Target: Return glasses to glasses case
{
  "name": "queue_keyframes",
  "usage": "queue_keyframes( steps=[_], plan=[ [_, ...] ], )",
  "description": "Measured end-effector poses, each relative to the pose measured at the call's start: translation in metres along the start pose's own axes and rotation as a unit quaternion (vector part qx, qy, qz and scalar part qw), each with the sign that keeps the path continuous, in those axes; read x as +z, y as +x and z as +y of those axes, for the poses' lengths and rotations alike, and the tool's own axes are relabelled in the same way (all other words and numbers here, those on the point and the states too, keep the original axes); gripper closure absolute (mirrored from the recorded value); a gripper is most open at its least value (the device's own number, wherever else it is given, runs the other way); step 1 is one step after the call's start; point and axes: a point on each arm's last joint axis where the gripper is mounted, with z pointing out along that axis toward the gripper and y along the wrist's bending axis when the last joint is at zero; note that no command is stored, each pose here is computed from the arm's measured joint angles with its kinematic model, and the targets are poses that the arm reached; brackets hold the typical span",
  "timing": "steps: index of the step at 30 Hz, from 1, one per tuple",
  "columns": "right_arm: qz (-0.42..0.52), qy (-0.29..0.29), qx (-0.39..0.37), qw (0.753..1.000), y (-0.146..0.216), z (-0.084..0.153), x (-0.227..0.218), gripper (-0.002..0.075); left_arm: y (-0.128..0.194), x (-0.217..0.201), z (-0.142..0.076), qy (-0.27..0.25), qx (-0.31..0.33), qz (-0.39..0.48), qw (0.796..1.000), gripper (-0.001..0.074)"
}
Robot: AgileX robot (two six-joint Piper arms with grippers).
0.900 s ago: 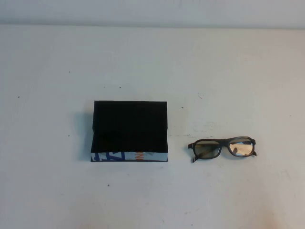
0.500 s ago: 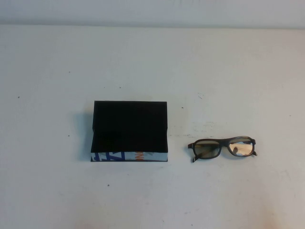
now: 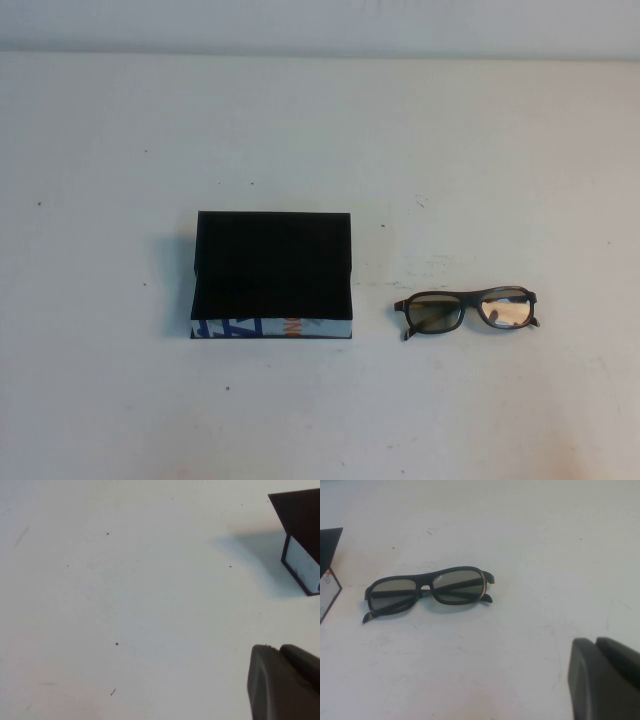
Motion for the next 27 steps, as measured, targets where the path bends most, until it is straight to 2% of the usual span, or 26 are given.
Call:
queue_keyframes(
  steps=[19,27],
  plan=[
    [-0.011,0.003,-0.003,1.0,-0.002,0.0,0.0,0.0737,0.0,0.0,0.0,0.0,0.0,0.0,1.0,0.0738],
    [-0.063,-0.037,0.148,0.986,-0.012,0.005,-0.001,0.0737,0.0,0.0,0.0,0.0,0.0,0.0,1.0,0.0738]
  ],
)
